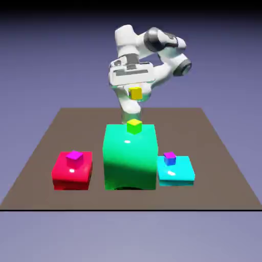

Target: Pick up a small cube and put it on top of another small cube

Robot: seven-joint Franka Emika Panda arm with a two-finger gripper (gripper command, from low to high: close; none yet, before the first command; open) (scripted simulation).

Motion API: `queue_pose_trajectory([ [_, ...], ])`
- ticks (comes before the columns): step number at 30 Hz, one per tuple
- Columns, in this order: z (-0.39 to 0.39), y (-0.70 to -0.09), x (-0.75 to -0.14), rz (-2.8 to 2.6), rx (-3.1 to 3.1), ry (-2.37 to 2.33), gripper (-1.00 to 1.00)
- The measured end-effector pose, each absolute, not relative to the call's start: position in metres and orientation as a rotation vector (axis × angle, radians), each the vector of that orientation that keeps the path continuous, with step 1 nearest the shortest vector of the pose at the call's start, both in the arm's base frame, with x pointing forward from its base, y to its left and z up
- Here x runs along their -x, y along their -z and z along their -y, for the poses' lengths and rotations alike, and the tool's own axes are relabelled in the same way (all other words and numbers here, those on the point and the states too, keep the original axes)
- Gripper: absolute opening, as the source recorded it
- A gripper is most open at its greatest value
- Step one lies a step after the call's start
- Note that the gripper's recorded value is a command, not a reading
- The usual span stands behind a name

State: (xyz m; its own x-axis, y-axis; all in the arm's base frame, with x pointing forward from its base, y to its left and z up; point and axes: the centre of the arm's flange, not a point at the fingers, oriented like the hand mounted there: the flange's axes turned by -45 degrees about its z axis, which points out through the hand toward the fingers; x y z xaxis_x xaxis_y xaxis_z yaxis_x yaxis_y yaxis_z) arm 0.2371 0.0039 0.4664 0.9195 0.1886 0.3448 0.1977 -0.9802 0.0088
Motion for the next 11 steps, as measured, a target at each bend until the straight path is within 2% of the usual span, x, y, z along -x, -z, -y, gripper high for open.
queue_pose_trajectory([
  [8, -0.009, -0.392, -0.254, 0.31, 3.045, 0.523, -1.0],
  [9, -0.009, -0.391, -0.254, 0.309, 3.046, 0.524, 1.0],
  [11, -0.008, -0.391, -0.254, 0.309, 3.048, 0.523, 1.0],
])
